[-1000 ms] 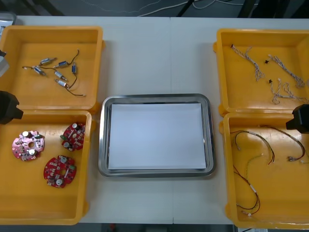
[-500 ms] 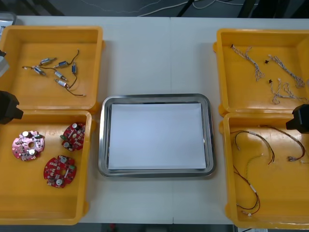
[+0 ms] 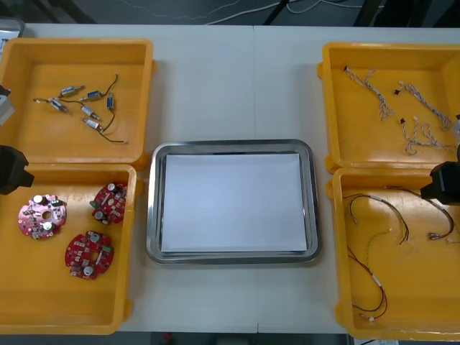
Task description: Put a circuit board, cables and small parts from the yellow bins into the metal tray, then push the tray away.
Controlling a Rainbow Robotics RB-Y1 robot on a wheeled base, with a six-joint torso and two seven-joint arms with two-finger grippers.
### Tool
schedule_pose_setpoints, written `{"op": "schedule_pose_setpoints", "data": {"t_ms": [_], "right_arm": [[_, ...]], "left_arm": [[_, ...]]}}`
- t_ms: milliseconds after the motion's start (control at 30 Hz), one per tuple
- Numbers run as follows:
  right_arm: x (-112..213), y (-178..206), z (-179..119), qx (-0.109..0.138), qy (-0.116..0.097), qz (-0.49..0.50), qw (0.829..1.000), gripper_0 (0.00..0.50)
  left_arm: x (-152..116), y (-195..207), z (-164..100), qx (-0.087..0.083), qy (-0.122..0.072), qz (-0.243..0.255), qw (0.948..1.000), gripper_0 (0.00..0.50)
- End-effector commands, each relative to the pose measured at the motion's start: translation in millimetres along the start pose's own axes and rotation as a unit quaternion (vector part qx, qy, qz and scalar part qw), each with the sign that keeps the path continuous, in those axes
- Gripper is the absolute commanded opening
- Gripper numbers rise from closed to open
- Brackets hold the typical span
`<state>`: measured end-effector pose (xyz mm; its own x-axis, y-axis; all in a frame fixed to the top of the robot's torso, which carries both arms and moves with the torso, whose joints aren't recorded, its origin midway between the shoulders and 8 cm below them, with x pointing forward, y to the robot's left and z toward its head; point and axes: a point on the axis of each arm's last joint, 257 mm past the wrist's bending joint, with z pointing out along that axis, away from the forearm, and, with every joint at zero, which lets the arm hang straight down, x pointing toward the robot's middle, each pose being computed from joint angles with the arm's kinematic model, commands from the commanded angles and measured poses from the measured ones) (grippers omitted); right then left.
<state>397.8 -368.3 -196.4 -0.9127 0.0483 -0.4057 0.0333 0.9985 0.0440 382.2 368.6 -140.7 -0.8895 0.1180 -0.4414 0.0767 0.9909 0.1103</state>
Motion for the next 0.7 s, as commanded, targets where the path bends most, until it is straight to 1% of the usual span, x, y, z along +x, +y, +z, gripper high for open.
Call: {"op": "schedule_pose_setpoints", "data": {"t_ms": [33, 167, 267, 333, 400, 433, 467, 533, 567, 700], "right_arm": [[11.9, 13.4, 3.7, -0.014, 0.010, -0.005, 1.000, 0.500], [16.7, 19.4, 9.0, -0.023, 0.014, 0.010, 1.000, 0.500], [21.8, 25.9, 12.3, -0.030, 0.017, 0.037, 0.999, 0.500], [25.1, 31.1, 11.8, -0.033, 0.015, 0.054, 0.998, 0.500], [29.1, 34.7, 10.0, -0.032, 0.012, 0.069, 0.997, 0.500], [33.0, 37.3, 9.3, -0.033, 0.011, 0.077, 0.996, 0.500], [37.1, 39.8, 8.5, -0.033, 0.010, 0.086, 0.996, 0.500], [42.8, 42.6, 8.0, -0.033, 0.009, 0.094, 0.995, 0.500], [49.4, 46.5, 7.3, -0.034, 0.009, 0.105, 0.994, 0.500], [60.9, 51.8, 7.2, -0.036, 0.006, 0.122, 0.992, 0.500]], "left_arm": [[5.6, 8.4, -3.5, -0.011, 0.004, 0.015, 0.9998, 0.500], [7.8, 7.6, -2.2, -0.010, -0.002, 0.007, 0.9999, 0.500], [12.3, 9.6, 0.2, -0.025, -0.011, 0.000, 0.9996, 0.500], [14.9, 8.5, 1.9, -0.029, -0.016, -0.003, 0.9995, 0.500], [18.8, 6.1, 4.7, -0.023, -0.016, -0.011, 0.9995, 0.500], [22.1, 5.2, 5.8, -0.018, -0.015, -0.017, 0.9996, 0.500], [25.6, 2.8, 7.6, -0.009, -0.015, -0.025, 0.9995, 0.500], [29.5, 0.8, 8.8, -0.001, -0.016, -0.033, 0.9993, 0.500], [34.2, -3.0, 10.9, 0.007, -0.017, -0.044, 0.9989, 0.500], [43.9, -9.4, 16.8, 0.016, -0.016, -0.064, 0.9977, 0.500]]}}
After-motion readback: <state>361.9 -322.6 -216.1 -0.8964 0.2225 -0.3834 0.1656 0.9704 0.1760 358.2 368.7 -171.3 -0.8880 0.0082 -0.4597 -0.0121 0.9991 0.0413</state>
